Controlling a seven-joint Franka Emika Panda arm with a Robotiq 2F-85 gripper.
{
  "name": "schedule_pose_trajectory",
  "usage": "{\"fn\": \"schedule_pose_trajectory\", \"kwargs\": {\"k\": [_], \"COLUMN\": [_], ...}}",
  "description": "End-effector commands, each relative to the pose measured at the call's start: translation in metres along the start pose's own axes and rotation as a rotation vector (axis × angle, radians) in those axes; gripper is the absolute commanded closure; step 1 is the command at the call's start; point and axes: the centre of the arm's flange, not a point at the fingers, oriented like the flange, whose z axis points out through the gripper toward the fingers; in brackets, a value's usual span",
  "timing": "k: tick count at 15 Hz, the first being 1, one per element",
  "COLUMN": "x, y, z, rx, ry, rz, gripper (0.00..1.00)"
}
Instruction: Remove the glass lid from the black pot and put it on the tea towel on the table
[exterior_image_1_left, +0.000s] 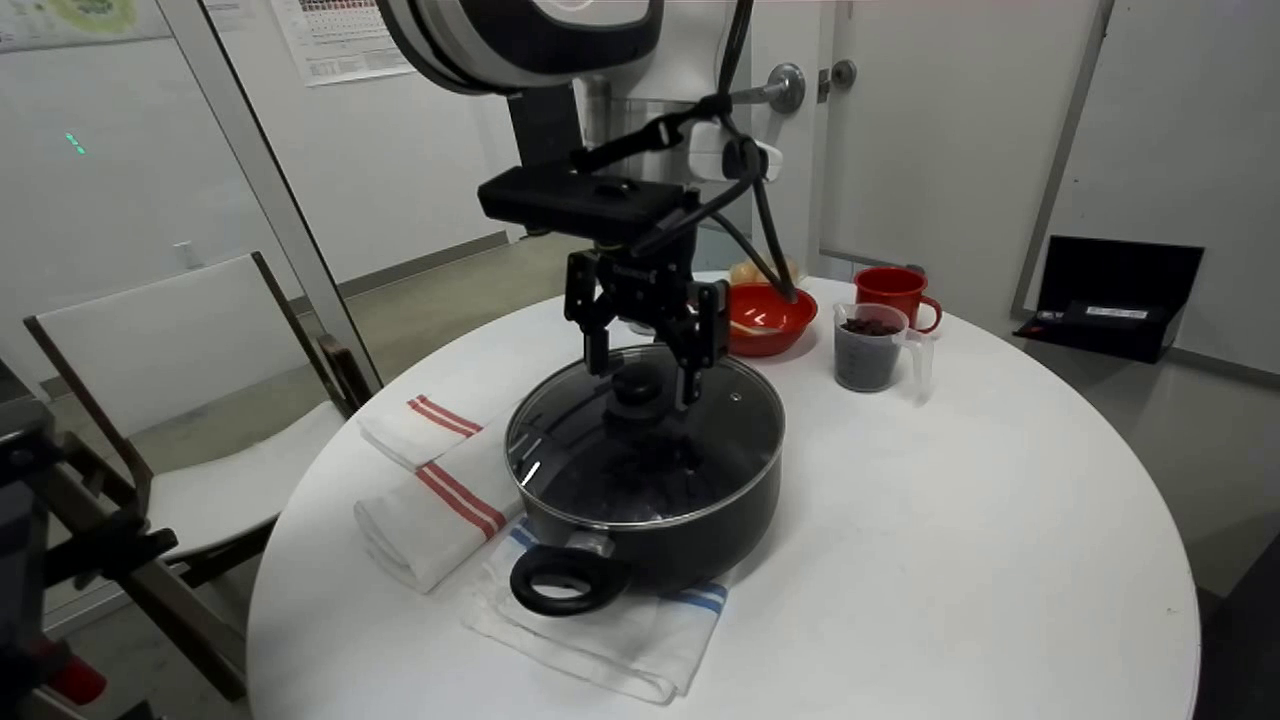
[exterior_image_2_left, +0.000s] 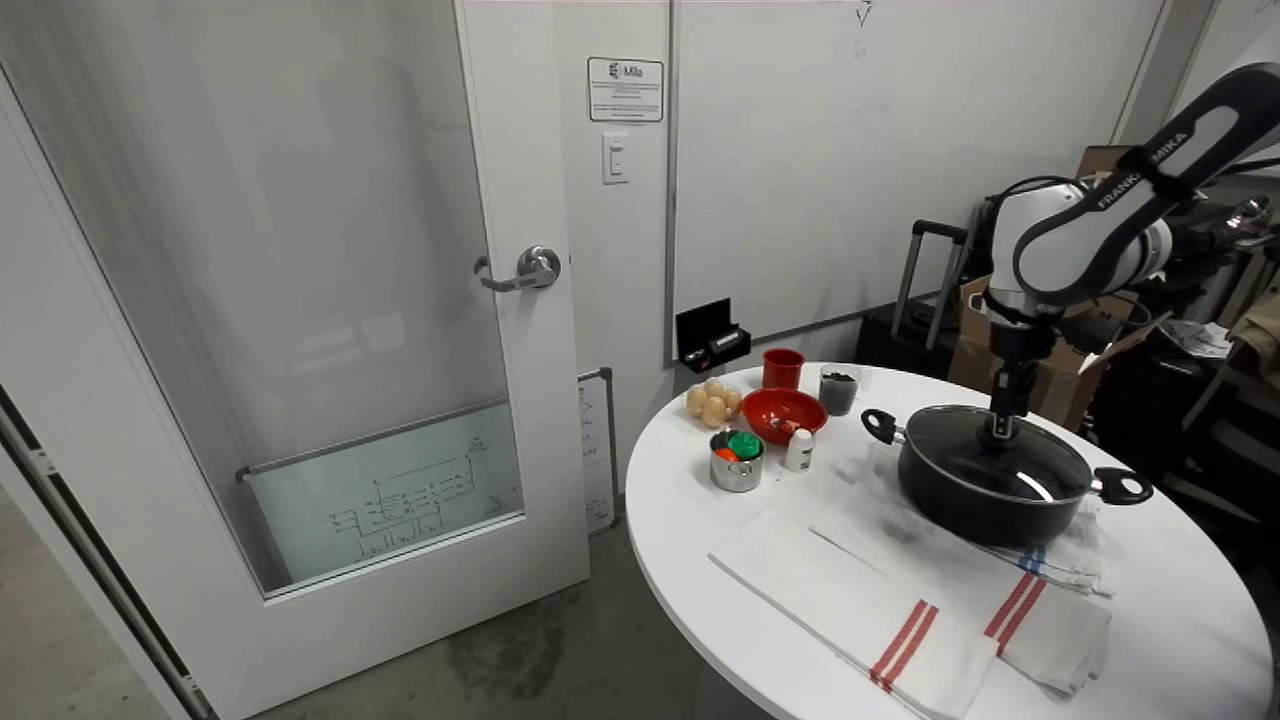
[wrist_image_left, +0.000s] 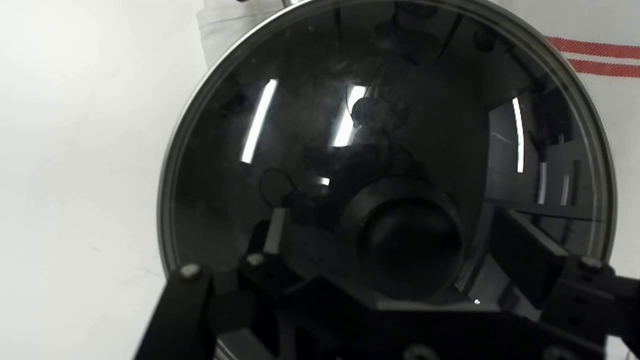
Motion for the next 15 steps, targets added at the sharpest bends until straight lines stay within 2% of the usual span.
{"fn": "schedule_pose_trajectory", "kwargs": {"k": [1,4,7,8,11,15], "x": [0.009,0.009,0.01,0.01,0.008,-0.004], "y": [0.003,0.003,-0.001,0.0,0.0,-0.007], "z": [0.001,0.0,-0.003,-0.003,-0.007,-0.029], "rx": [0.004,0.003,0.005,0.005,0.005,0.004], "ry": [-0.002,0.002,0.006,0.007,0.008,0.003], "rz": [-0.031,-0.032,-0.04,-0.042,-0.041,-0.032], "gripper": [0.26,0.47,0.72,0.75,0.75,0.75]}}
